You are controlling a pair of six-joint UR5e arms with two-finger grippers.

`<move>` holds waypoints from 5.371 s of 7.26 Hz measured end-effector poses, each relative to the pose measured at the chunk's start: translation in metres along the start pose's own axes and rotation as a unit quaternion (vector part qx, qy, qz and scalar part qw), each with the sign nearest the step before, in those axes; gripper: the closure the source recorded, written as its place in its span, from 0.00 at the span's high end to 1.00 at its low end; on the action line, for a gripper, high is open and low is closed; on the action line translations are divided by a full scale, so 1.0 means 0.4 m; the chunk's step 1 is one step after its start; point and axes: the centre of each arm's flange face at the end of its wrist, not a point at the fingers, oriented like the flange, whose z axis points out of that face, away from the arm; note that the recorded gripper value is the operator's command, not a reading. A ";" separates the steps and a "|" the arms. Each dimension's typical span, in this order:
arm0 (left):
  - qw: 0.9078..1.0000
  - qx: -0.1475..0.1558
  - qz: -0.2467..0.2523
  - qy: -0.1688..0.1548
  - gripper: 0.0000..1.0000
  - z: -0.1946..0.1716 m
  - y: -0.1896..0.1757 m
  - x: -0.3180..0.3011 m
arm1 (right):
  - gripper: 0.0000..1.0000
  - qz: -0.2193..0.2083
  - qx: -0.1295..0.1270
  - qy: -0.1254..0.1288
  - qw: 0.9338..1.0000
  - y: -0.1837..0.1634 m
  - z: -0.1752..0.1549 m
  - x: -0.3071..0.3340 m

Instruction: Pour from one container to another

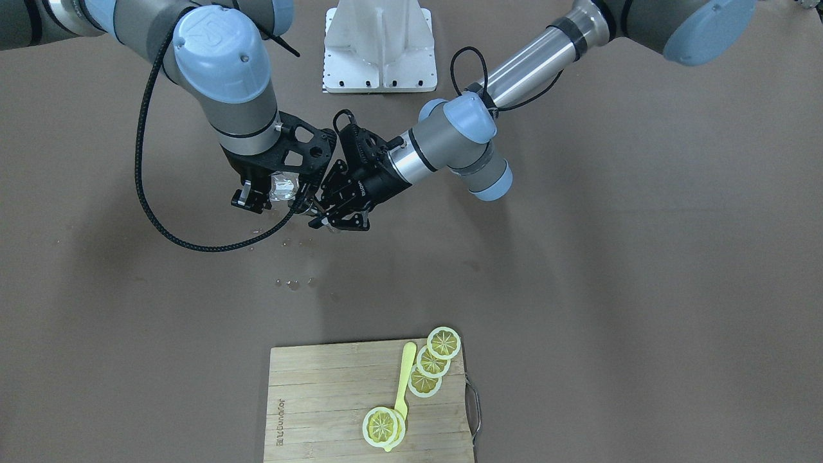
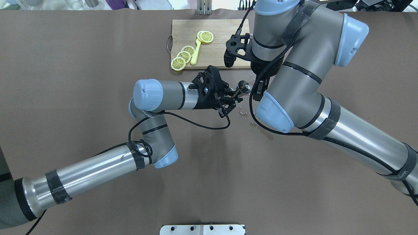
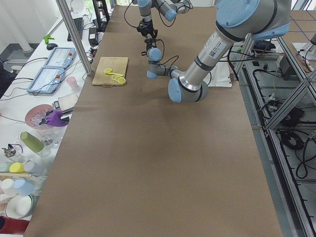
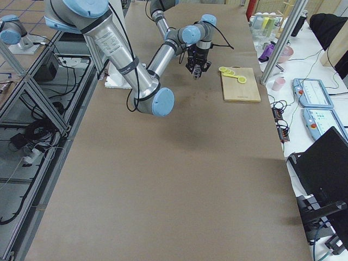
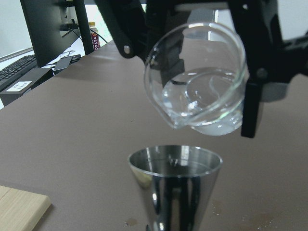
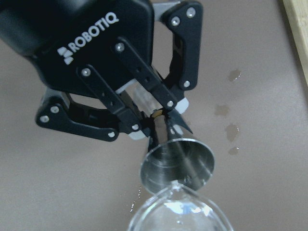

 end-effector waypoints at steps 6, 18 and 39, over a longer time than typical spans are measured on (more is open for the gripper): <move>1.000 0.001 0.000 0.000 0.00 0.000 0.000 0.001 | 0.00 -0.008 -0.042 0.000 0.999 -0.029 -0.003 -0.017; 1.000 0.001 0.000 0.000 0.00 0.000 0.000 0.002 | 0.00 -0.025 -0.052 0.003 0.998 -0.036 -0.023 -0.022; 1.000 0.006 0.001 -0.024 0.00 -0.193 0.104 -0.050 | 0.00 0.211 0.247 0.066 0.943 0.832 0.193 0.067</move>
